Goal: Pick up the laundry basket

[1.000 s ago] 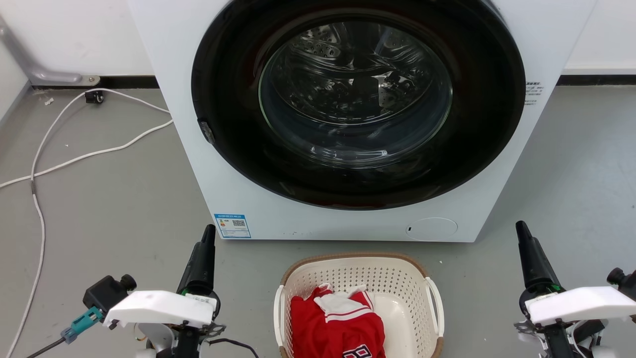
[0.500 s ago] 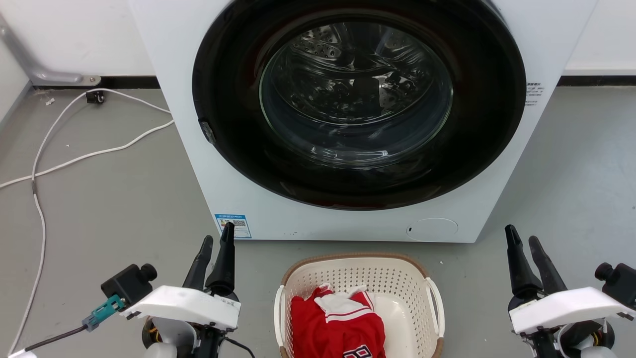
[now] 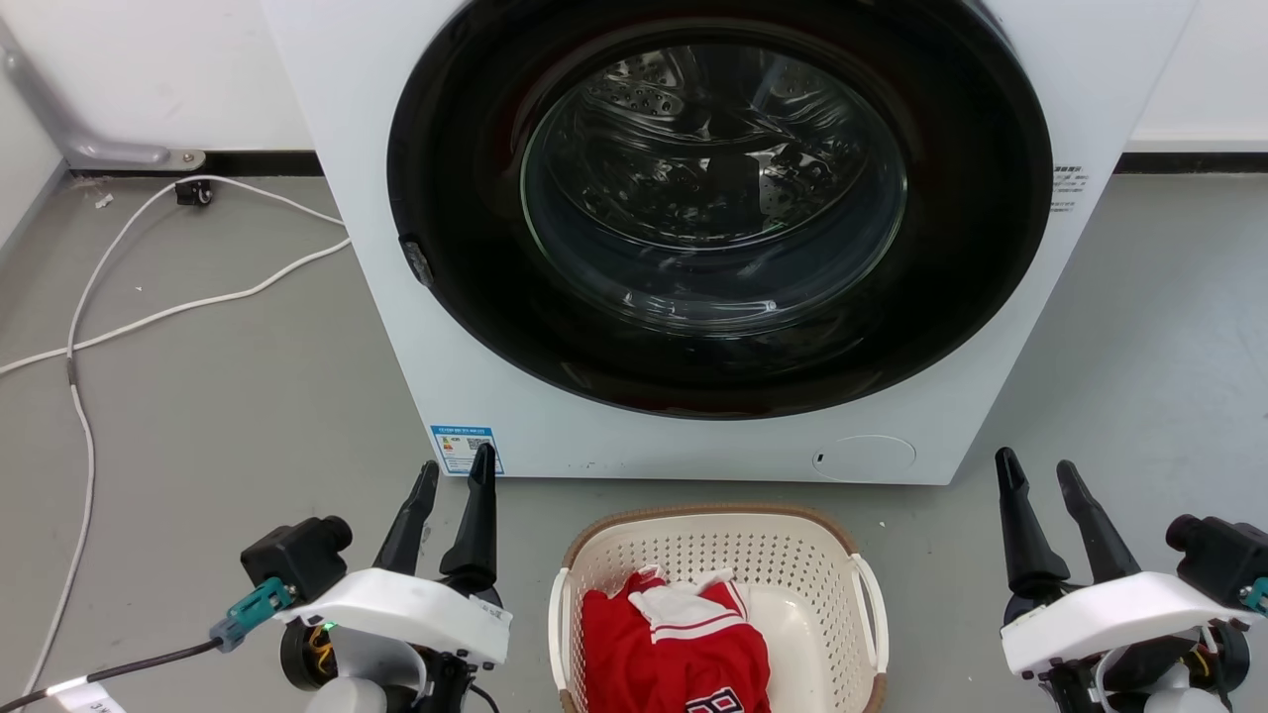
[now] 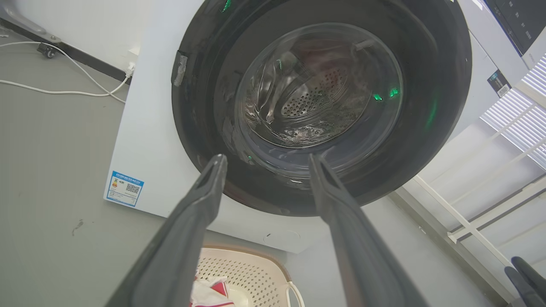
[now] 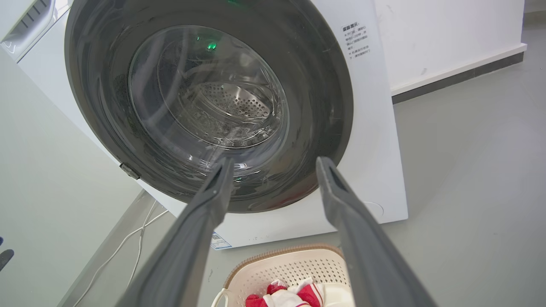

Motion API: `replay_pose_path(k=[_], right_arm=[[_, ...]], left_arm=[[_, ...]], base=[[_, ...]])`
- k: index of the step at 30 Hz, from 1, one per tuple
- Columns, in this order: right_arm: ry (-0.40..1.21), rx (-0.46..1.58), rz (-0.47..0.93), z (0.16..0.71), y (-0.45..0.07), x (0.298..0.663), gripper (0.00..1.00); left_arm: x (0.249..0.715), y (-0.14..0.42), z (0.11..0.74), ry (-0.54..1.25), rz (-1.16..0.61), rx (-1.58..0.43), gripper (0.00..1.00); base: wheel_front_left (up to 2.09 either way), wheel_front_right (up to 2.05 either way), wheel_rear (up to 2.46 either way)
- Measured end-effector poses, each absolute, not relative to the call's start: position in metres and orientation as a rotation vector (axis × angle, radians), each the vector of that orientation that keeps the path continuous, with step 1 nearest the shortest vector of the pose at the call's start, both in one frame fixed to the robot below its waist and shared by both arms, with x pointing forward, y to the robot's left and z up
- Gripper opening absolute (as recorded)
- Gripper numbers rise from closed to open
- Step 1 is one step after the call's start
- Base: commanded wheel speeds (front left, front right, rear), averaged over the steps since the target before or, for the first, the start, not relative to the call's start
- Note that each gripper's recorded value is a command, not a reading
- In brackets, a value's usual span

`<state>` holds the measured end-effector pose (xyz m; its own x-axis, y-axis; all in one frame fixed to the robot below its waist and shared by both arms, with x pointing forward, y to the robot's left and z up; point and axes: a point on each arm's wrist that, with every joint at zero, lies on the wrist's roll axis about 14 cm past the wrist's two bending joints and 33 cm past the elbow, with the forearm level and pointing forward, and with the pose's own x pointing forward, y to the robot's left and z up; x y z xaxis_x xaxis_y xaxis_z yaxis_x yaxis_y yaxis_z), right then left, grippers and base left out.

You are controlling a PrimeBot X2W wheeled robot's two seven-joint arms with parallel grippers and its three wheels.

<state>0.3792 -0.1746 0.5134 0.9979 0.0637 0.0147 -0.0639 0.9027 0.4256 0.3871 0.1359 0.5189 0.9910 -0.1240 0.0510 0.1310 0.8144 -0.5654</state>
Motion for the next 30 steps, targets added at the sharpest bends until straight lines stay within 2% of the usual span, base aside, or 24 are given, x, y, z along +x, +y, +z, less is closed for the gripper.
replay_pose_path(k=[30], right_arm=[[-0.020, 0.148, 0.107, 0.518, -0.165, 0.376, 1.00]], left_arm=[[0.386, 0.119, 0.523, -0.064, -0.184, -0.288, 1.00]], base=[[0.00, 0.00, 0.00]])
